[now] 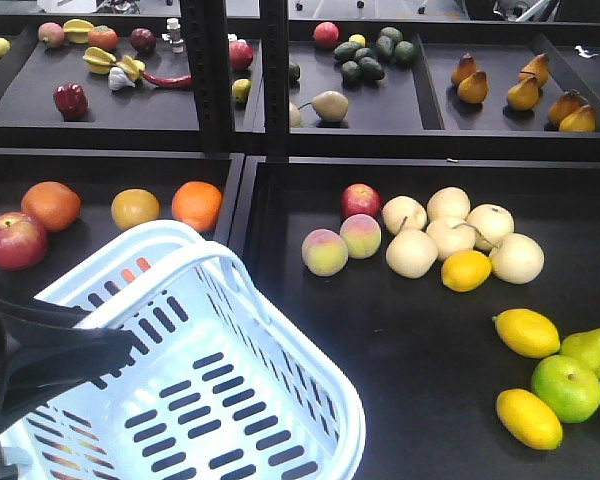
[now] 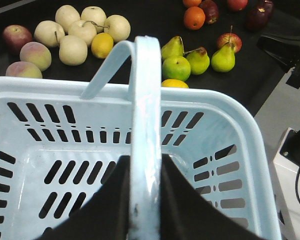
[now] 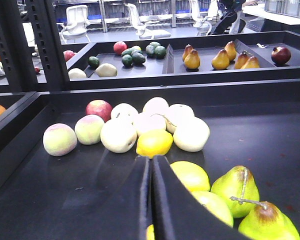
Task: Pick three apples into basket with both arms
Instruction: 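Hold the lifted basket up with the left gripper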
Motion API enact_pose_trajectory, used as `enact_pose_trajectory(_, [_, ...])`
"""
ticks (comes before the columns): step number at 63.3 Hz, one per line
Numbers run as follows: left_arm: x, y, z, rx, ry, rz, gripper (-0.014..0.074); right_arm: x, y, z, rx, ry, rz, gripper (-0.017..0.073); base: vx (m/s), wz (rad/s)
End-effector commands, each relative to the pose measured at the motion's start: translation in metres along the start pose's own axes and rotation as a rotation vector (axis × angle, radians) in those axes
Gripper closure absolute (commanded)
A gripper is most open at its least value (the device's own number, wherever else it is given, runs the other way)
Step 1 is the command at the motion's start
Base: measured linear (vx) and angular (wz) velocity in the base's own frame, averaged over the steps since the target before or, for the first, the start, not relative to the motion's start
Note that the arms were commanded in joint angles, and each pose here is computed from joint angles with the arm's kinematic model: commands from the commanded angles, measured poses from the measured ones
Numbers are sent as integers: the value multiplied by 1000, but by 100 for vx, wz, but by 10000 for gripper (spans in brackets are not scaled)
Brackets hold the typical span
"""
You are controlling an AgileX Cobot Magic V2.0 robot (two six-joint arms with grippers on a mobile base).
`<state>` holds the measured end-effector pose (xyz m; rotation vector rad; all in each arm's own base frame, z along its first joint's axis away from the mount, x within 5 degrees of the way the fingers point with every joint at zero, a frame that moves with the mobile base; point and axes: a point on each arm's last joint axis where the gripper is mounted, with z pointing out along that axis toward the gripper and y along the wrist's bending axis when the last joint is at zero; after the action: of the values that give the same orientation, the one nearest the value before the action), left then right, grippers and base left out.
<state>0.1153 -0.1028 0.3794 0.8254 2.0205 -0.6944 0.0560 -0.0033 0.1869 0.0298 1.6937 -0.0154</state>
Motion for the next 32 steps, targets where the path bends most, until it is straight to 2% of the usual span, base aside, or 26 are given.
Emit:
enact_pose_trajectory(1, [-16,-3,-9,-4,-129,-17,600,-2,1,0,-16,-69,-14,564,0,0])
enact_pose_trajectory(32, [-16,-3,-9,-3,-127,-17,600,-2,1,0,-16,-69,-14,564,0,0])
